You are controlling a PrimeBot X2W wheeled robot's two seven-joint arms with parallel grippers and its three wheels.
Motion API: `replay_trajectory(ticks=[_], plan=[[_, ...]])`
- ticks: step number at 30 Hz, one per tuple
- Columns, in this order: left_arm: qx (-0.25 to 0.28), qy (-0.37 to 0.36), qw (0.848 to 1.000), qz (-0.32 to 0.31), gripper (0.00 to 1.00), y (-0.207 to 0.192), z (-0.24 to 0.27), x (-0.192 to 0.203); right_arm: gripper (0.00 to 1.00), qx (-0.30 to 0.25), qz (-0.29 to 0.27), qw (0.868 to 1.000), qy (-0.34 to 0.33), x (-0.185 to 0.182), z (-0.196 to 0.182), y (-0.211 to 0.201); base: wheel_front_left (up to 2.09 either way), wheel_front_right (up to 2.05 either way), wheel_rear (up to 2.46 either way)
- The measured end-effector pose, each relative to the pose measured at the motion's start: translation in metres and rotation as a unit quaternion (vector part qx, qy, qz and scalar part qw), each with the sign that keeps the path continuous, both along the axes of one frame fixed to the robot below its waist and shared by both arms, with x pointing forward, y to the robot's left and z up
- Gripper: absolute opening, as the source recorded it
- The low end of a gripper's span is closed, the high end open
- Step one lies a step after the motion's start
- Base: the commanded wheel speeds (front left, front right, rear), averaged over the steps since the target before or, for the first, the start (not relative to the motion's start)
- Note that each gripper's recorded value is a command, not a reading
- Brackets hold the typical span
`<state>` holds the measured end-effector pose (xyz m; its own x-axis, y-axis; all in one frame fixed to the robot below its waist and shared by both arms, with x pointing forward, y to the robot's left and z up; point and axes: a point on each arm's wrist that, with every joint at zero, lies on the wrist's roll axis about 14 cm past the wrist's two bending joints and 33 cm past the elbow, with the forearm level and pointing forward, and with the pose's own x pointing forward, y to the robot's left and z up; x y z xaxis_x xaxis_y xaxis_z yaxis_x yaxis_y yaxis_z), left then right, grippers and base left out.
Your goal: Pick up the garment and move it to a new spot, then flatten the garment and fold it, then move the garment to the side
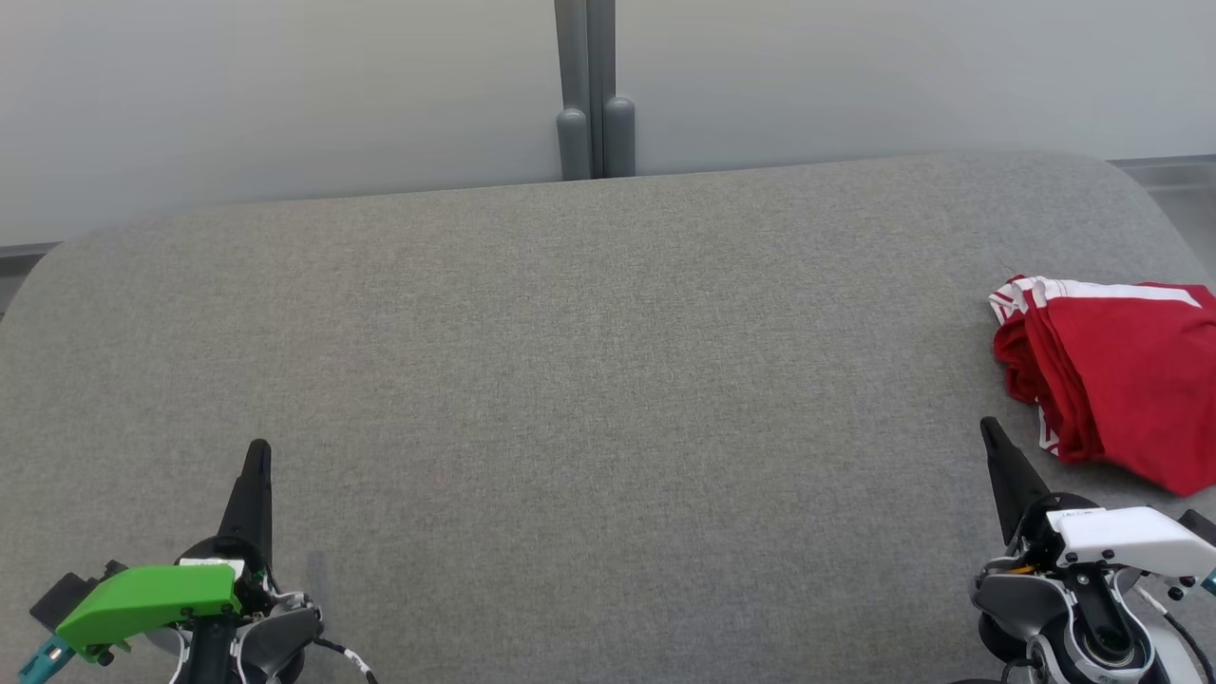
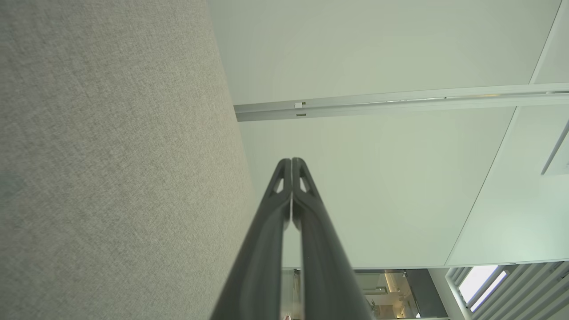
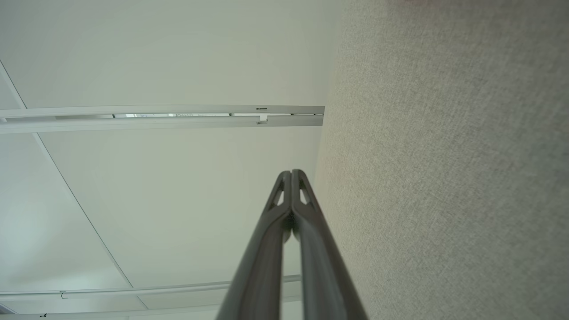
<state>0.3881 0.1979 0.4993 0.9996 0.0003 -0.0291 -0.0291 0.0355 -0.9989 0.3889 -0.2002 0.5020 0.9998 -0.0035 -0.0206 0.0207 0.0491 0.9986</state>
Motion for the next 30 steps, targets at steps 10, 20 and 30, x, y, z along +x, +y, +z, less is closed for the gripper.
replay_trajectory(ticks=[10,20,30], plan=[[-0.021,-0.007,1.000,-0.001,0.00,-0.0001,0.0041,0.0026,0.00,0.026,0.001,1.000,-0.006,0.0019,0.0034,0.0001,0.00,0.00,0.00],[-0.021,-0.007,1.000,-0.001,0.00,-0.0001,0.0041,0.0026,0.00,0.026,0.001,1.000,-0.006,0.0019,0.0033,0.0001,0.00,0.00,0.00],[-0.021,-0.007,1.000,-0.001,0.00,0.0000,0.0041,0.0026,0.00,0.026,0.001,1.000,-0.006,0.0019,0.0033,0.0001,0.00,0.00,0.00]])
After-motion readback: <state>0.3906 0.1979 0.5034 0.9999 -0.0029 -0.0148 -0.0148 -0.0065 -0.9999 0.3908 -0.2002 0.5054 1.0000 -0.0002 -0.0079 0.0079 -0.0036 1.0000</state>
